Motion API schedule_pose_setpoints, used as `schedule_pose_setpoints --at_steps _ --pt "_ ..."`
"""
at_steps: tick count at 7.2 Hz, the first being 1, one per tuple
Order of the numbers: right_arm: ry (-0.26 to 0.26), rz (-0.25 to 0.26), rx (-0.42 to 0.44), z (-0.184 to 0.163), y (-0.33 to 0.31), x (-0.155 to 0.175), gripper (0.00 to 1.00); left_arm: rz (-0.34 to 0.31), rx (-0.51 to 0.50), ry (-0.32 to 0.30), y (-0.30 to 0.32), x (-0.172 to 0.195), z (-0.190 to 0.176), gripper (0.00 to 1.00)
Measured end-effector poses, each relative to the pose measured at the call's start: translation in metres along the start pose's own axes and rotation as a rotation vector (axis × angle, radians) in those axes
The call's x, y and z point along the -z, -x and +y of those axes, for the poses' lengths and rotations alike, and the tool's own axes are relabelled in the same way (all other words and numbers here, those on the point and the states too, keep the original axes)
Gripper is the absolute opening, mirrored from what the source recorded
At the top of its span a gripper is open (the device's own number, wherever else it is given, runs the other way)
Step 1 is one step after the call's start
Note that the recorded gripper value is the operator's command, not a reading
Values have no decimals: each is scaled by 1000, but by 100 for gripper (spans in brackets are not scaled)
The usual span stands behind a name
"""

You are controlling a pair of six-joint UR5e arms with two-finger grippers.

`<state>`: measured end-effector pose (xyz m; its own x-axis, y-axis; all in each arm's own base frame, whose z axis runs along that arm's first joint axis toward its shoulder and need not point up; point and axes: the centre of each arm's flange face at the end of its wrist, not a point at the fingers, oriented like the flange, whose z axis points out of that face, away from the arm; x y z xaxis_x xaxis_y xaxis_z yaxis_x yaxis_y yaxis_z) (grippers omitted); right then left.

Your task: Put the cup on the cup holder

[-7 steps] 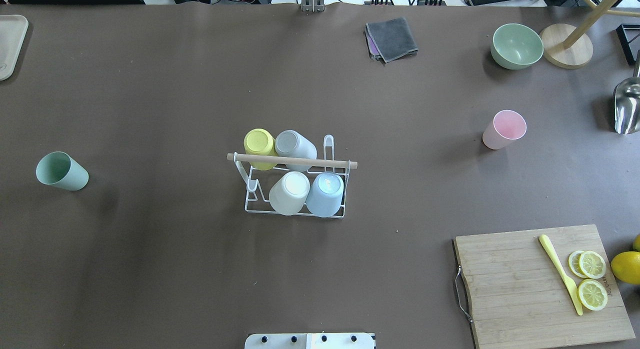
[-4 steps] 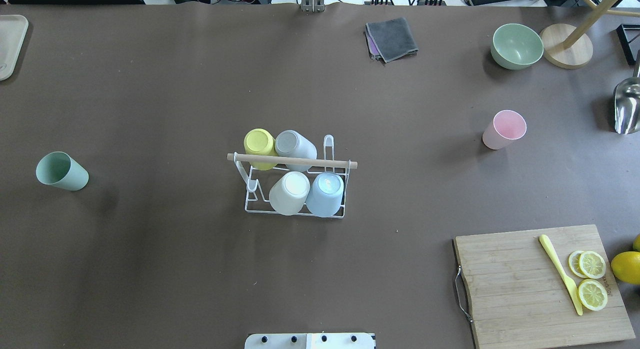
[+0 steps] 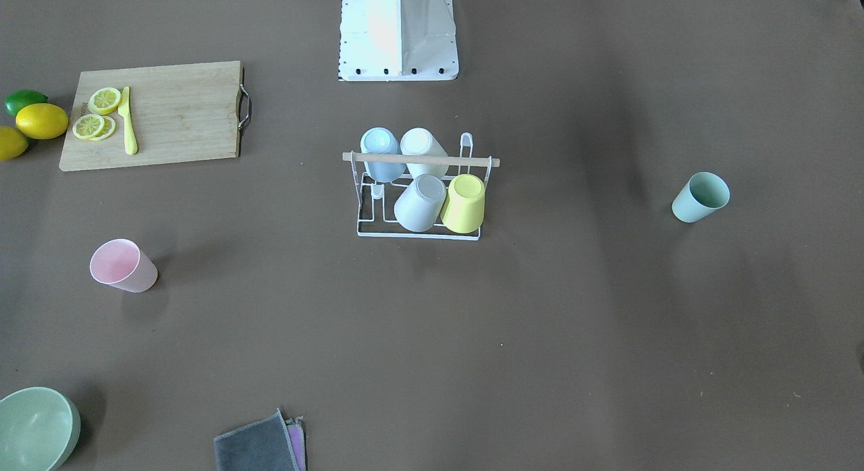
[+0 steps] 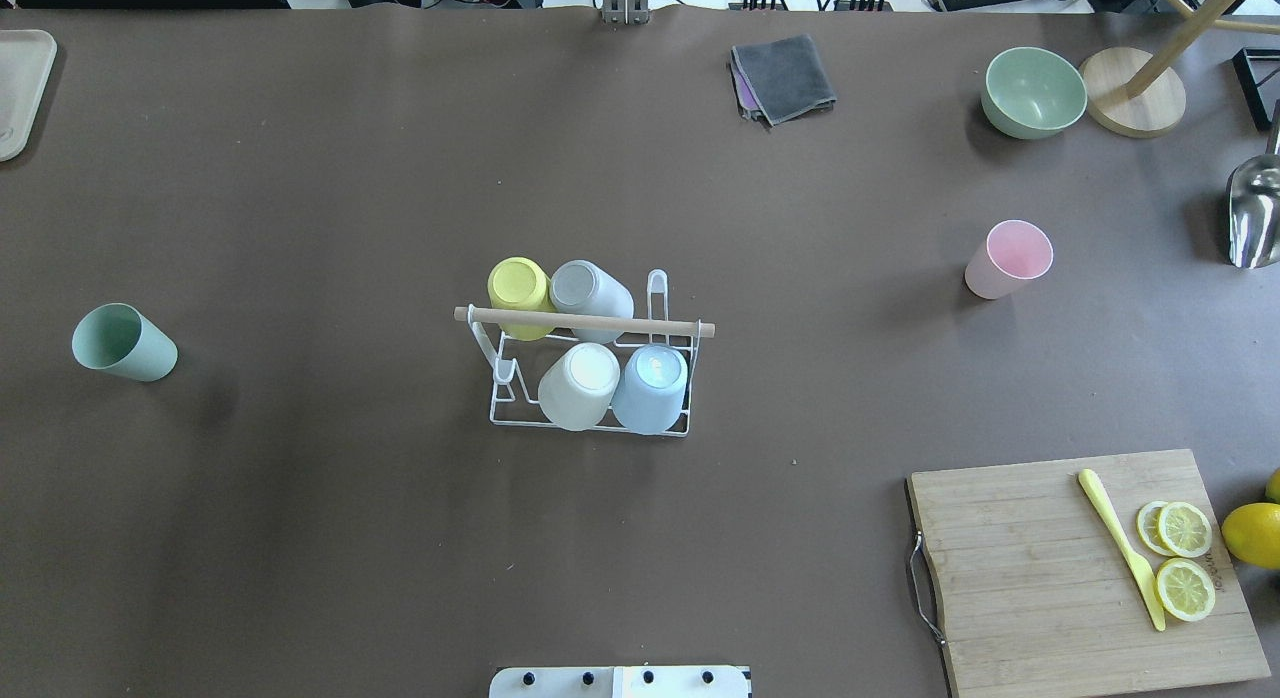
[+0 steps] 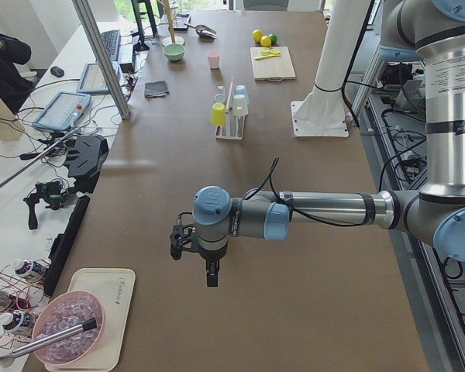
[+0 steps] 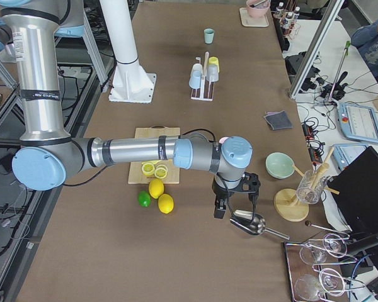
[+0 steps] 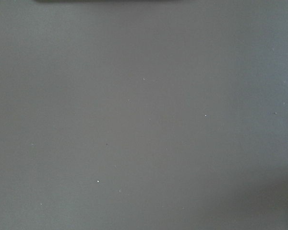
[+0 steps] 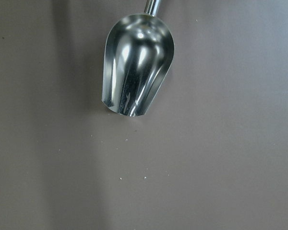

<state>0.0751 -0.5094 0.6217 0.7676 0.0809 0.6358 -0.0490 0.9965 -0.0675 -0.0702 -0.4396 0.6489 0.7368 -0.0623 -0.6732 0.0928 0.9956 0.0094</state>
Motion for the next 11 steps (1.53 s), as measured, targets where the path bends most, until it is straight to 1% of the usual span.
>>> schedule_pose_setpoints --at_steps 1,2,5,8,10,11 --pt "-37 18 30 -3 1 3 100 0 0 0 0 0 0 98" --pt "-57 28 49 -5 1 3 100 0 -2 -2 -1 1 -1 98" --pt "-63 25 91 -21 21 2 100 0 -1 -1 0 0 -1 98" --pt "-31 30 175 -50 84 4 100 0 -2 -1 -1 0 -1 98" --pt "-8 31 233 -61 124 -4 100 -1 0 2 0 -1 1 98" --pt "15 31 256 -66 146 -9 100 -2 1 4 1 -1 2 98"
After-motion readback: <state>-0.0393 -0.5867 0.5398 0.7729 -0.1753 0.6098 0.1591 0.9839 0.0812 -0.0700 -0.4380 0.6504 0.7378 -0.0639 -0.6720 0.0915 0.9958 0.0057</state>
